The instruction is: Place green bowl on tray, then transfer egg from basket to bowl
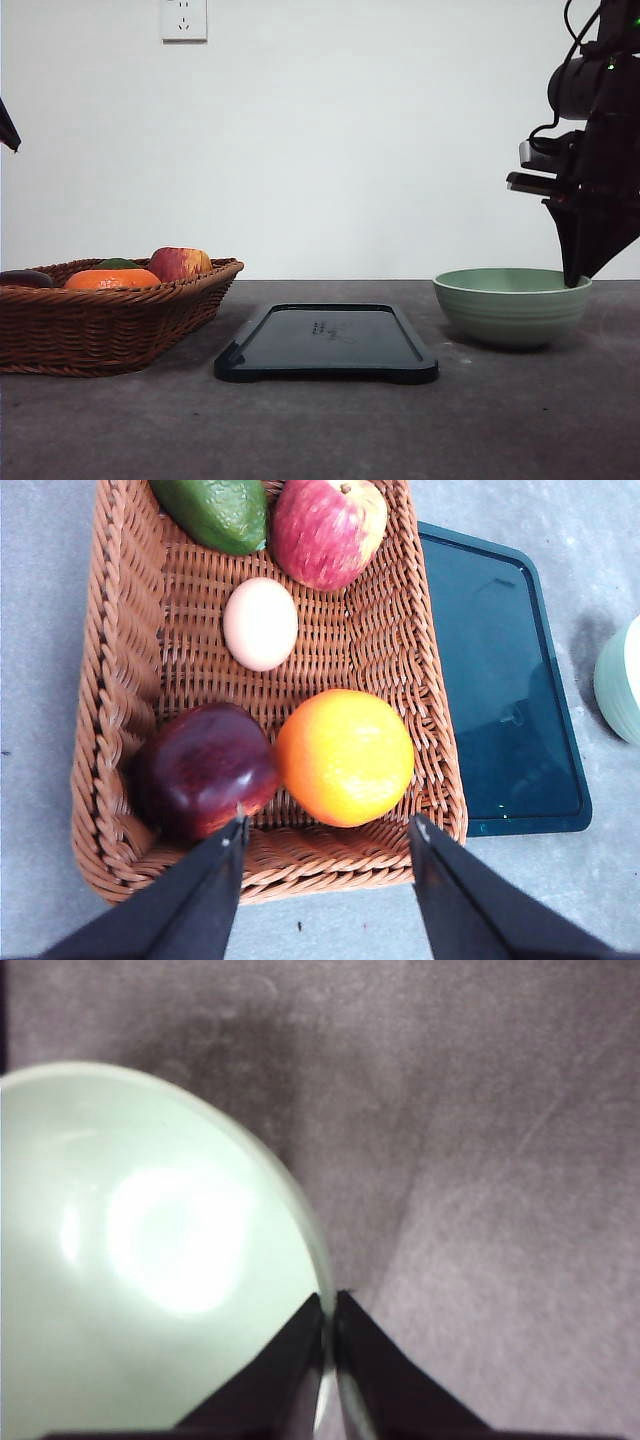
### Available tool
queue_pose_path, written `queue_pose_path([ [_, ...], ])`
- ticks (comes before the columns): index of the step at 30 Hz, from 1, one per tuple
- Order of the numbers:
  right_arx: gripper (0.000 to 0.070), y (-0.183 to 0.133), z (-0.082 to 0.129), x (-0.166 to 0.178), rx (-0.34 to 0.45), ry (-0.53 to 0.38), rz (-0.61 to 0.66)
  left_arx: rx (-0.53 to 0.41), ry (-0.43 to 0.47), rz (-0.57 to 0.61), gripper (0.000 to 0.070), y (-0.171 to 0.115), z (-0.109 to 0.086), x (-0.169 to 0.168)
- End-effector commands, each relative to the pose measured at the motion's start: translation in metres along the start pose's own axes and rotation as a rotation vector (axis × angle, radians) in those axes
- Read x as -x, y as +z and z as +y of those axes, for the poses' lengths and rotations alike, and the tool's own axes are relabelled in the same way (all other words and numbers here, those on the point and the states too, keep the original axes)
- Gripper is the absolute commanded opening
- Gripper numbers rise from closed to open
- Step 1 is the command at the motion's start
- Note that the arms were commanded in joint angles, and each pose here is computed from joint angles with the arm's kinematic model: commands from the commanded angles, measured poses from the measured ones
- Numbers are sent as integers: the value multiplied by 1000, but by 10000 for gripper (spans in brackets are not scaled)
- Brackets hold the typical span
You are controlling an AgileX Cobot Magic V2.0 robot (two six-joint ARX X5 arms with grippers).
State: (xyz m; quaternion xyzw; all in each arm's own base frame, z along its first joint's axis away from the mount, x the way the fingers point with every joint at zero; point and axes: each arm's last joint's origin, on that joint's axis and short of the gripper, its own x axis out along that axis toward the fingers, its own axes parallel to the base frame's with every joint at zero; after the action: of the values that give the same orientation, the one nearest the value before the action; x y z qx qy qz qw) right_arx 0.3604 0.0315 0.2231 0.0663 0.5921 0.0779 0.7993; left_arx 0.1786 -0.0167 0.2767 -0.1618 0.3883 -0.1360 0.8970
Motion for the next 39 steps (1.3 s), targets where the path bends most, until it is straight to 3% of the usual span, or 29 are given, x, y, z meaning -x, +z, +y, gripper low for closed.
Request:
queue_pose_path([
  [1,6,8,2,0,18,1,-2,-8,-13,-12,311,5,-2,1],
  [10,6,23,17,30,52,12,-29,-8,-13,-13,311,5,-2,1],
  [20,6,36,68,58,142,138,-121,-14,-16,-25,311,6,-3,1],
  [33,6,29,146,30,263,234,-129,-22,-19,-39,311,7,-3,1],
  [39,6,34,165,8,291,242,-97,-21,-19,-39,311,7,-3,1],
])
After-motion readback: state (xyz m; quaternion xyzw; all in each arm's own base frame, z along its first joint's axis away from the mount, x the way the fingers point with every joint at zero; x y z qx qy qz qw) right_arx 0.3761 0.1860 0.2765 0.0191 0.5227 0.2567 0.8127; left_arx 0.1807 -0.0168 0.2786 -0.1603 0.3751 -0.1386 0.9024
